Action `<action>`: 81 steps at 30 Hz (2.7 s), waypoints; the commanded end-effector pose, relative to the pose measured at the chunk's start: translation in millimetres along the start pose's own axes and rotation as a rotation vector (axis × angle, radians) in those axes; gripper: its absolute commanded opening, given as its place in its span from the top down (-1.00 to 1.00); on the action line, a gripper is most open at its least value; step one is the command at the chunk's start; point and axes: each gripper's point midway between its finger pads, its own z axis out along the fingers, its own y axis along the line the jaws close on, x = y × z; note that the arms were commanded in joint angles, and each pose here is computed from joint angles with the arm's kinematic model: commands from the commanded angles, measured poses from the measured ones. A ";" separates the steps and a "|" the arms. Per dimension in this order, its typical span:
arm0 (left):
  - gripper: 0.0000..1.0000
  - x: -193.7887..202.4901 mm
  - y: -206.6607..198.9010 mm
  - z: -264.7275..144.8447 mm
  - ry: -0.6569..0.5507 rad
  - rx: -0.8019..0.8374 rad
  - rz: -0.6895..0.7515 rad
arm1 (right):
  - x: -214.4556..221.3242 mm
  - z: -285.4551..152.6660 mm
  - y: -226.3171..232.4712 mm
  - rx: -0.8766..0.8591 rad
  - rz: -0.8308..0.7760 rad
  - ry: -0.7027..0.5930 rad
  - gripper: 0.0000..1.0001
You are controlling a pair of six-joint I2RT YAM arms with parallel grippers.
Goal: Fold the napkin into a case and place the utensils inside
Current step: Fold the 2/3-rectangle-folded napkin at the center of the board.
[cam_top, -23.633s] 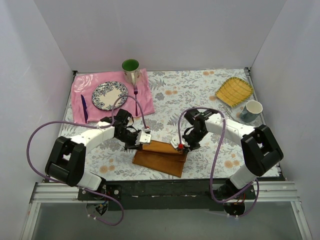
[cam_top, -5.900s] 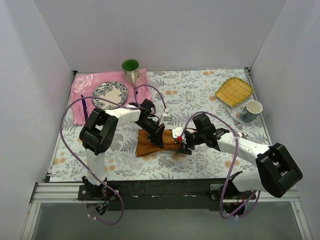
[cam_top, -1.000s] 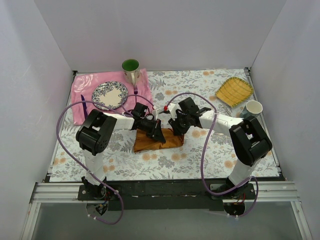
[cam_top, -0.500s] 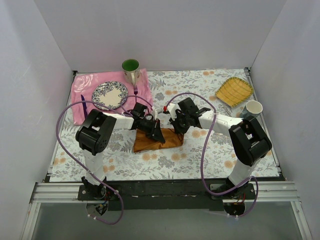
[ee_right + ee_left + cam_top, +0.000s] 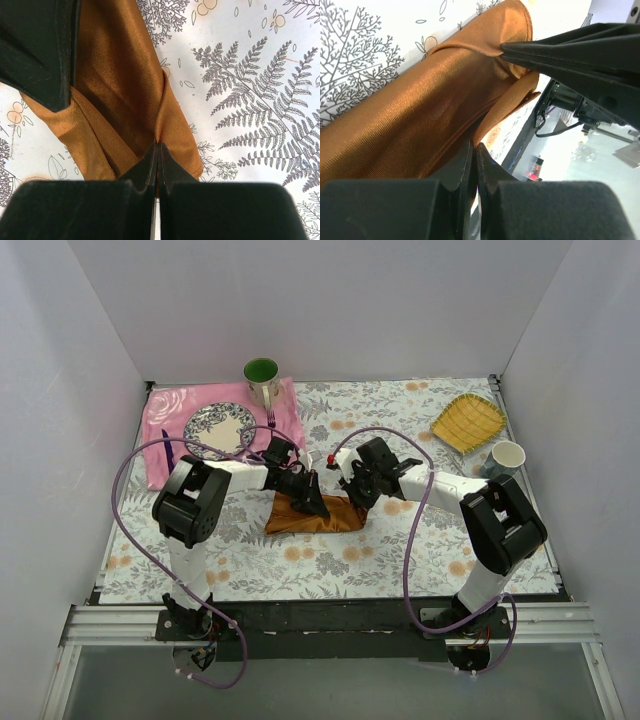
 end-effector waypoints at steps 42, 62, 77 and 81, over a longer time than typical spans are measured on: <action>1.00 -3.5 24.6 7.2 0.011 -0.103 -0.105 | -50.8 -49.8 36.6 -0.401 0.187 -0.134 -0.07; 1.00 -2.2 24.1 6.7 0.008 -0.098 -0.096 | -25.8 -27.1 24.8 -0.371 0.303 -0.021 -0.14; 1.00 -2.2 23.6 6.7 0.009 -0.095 -0.092 | -21.7 -24.5 26.1 -0.400 0.324 -0.018 -0.14; 1.00 -3.0 22.5 6.9 0.009 -0.090 -0.091 | -19.4 -21.8 26.9 -0.414 0.330 -0.009 -0.08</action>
